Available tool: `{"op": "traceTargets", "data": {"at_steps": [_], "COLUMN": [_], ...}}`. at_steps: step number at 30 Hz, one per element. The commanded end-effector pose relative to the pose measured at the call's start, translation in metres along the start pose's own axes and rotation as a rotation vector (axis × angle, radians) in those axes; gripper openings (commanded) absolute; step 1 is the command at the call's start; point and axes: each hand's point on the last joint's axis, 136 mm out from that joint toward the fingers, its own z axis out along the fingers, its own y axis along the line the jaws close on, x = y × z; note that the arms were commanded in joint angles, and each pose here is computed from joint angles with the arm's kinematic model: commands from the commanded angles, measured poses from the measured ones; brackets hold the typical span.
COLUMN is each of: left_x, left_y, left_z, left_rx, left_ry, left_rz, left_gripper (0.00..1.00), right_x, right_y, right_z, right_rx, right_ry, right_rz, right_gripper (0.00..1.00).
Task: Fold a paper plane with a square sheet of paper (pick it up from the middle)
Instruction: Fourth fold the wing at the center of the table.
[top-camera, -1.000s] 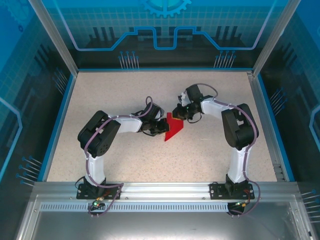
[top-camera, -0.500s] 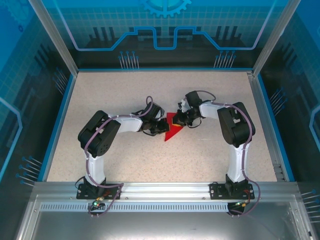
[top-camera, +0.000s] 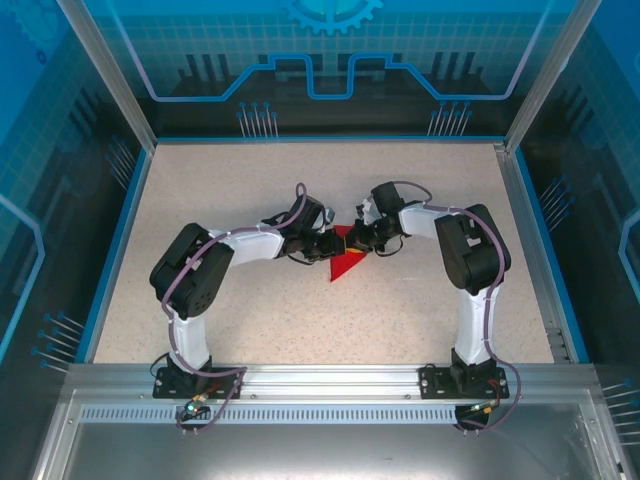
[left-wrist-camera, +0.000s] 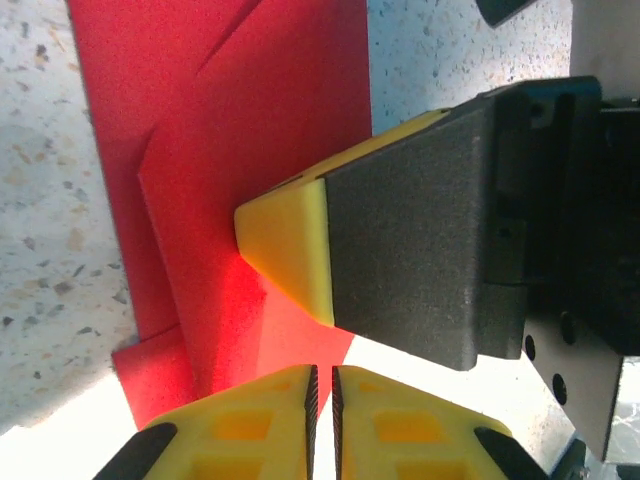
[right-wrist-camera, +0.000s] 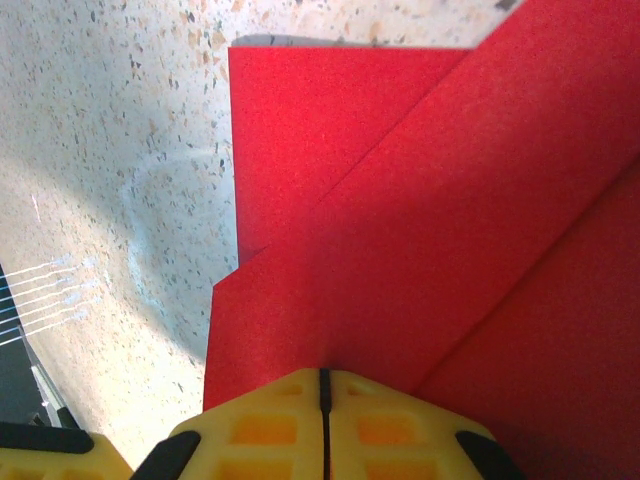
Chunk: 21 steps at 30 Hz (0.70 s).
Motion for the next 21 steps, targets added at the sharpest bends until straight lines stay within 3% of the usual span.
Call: {"op": "traceTargets", "data": {"at_steps": [1,10,21], "left_x": [0.008,0.035,0.049], "left_y": [-0.008,0.008,0.035], "left_z": [0.002,0.007,0.009], "left_rx": [0.035,-0.007,-0.128], "left_ry": [0.047,0.16,0.194], "left_rz": [-0.011,-0.046,-0.068], "left_gripper": [0.14,0.12,0.09], "right_x": [0.018,0.019,0.022], "right_y": [-0.045,-0.049,-0.053], "right_z": [0.011,0.01,0.01], "right_rx": [0.13,0.164,0.187], "right_ry": [0.066,0.085,0.101], "right_rz": [0.088,0.113,0.129], "right_gripper": [0.07,0.07,0.06]}}
